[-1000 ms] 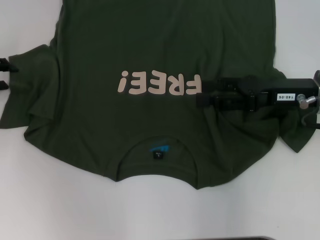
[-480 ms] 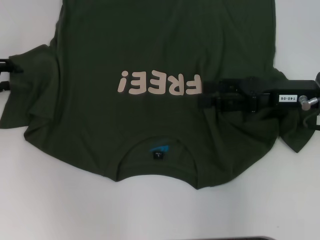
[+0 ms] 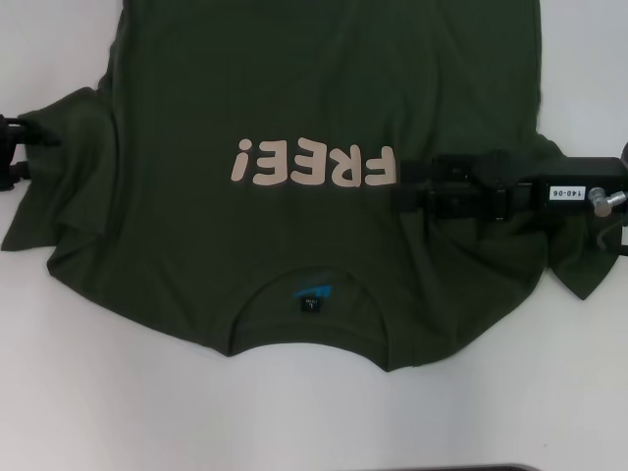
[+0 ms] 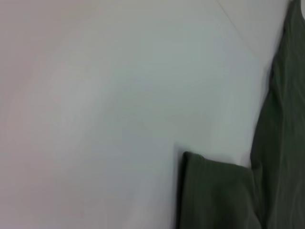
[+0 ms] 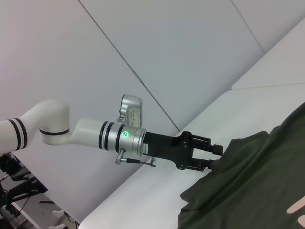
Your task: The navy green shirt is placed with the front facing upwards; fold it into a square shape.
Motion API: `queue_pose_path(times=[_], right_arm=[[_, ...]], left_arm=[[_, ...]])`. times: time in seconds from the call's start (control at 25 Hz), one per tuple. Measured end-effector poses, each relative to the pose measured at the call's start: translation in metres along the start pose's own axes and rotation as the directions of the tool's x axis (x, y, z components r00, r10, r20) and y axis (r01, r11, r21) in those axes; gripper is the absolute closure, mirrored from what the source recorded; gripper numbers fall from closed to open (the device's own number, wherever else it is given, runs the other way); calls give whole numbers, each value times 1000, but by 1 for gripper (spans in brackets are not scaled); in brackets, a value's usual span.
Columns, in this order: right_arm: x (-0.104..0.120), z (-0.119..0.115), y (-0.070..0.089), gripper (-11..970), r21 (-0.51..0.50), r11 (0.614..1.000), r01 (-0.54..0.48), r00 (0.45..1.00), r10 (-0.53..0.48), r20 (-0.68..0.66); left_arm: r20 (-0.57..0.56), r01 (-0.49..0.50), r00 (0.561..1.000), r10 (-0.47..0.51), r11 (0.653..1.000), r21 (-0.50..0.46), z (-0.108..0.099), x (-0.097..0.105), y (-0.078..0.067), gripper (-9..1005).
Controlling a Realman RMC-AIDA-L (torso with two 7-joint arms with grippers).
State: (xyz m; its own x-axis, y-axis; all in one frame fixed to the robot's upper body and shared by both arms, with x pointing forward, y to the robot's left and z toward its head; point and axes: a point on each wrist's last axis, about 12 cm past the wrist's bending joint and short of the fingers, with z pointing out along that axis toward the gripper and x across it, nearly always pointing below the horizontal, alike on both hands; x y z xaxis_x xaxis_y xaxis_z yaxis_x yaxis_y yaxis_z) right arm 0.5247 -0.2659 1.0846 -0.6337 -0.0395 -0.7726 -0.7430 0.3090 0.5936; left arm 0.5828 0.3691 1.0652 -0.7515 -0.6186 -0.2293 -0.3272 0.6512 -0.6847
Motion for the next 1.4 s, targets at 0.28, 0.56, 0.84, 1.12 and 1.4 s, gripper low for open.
queue_pose_path(times=[0.28, 0.56, 0.84, 1.12, 1.4], right_arm=[[1, 0, 0, 140, 1, 1000, -2, 1000, 2, 2], [0, -1, 0, 140, 0, 1000, -3, 1000, 3, 3], [0, -2, 0, 140, 3, 1000, -3, 1000, 3, 5], [-1, -2, 0, 140, 3, 1000, -1, 1000, 1, 13], [-4, -3, 0, 140, 2, 1000, 4, 1000, -4, 27]], left_arm=[[-20, 2, 1000, -2, 1000, 12, 1, 3, -1, 483], [-28, -23, 999, 23, 1000, 2, 2, 2, -4, 491], [-59, -103, 993, 102, 995, -17, 5, 1, -14, 500], [-59, -114, 992, 112, 993, -21, 4, -2, -16, 845], [-62, -117, 991, 115, 993, -23, 1, -4, -15, 979]])
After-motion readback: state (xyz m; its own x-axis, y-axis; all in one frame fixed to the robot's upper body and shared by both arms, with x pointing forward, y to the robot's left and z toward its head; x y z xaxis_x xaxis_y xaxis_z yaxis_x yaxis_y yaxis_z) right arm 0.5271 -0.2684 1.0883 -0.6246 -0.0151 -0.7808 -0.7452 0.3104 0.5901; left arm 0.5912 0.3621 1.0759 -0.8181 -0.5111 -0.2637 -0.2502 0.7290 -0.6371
